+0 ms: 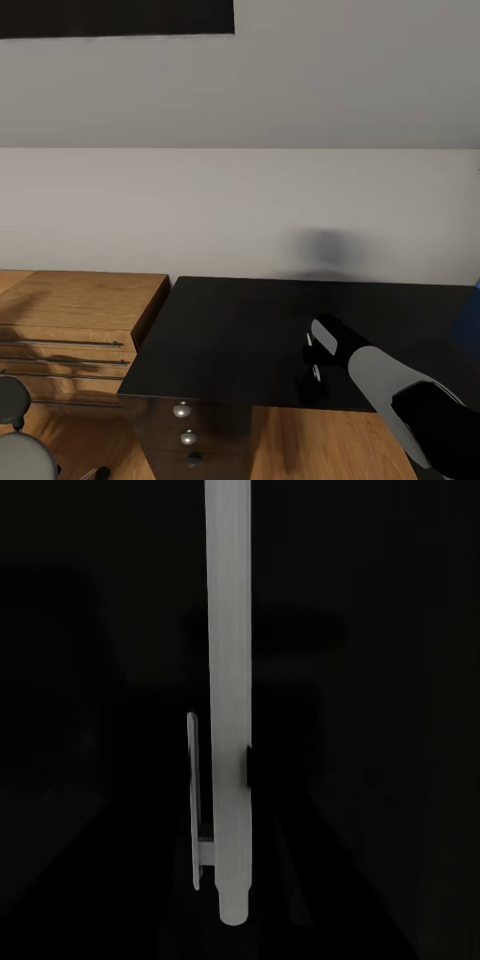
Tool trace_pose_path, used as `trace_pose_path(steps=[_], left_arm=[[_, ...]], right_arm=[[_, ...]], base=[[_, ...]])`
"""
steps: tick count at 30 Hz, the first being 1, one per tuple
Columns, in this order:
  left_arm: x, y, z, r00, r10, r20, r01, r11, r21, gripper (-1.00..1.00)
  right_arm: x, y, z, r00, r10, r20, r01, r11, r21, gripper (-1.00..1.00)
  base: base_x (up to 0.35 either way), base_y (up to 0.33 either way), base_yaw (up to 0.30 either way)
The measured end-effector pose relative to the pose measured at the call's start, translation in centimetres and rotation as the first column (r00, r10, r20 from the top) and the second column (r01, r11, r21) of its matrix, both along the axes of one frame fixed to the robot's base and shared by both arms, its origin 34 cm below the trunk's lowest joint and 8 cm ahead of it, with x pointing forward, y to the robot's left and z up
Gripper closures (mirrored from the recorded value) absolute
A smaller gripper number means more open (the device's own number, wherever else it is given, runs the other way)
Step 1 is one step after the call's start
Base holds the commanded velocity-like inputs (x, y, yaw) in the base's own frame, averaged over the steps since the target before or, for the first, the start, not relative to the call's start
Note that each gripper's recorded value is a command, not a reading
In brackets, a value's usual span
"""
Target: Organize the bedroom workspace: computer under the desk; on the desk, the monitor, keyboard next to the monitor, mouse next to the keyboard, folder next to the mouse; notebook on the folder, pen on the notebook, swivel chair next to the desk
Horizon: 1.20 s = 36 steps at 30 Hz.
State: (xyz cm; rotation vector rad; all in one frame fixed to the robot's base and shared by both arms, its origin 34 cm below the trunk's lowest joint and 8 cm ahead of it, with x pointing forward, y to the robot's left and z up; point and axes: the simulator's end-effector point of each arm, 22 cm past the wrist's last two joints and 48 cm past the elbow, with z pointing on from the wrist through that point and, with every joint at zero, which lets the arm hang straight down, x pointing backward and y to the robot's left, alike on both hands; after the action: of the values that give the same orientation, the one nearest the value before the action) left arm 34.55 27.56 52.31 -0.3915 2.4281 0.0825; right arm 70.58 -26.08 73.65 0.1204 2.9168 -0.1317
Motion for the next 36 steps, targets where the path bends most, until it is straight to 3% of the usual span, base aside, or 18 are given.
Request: trace_pose_path(steps=[21,36], left_arm=[[0.0,0.0,2.5,1.000,0.000,0.000,0.000,1.000,0.000,-1.00],[-0.4,0.2,4.6,1.000,0.003,-0.008,-0.003,1.000,0.002,-1.00]], right_arm=[[0.4,0.0,2.8,1.000,0.001,0.013,-0.001,1.000,-0.008,1.00],[2.5,-0.1,7.4,0.996,-0.012,0.086,0.009,1.000,0.029,1.00]], base=[[0.000,0.000,0.000],[0.000,0.000,0.000]])
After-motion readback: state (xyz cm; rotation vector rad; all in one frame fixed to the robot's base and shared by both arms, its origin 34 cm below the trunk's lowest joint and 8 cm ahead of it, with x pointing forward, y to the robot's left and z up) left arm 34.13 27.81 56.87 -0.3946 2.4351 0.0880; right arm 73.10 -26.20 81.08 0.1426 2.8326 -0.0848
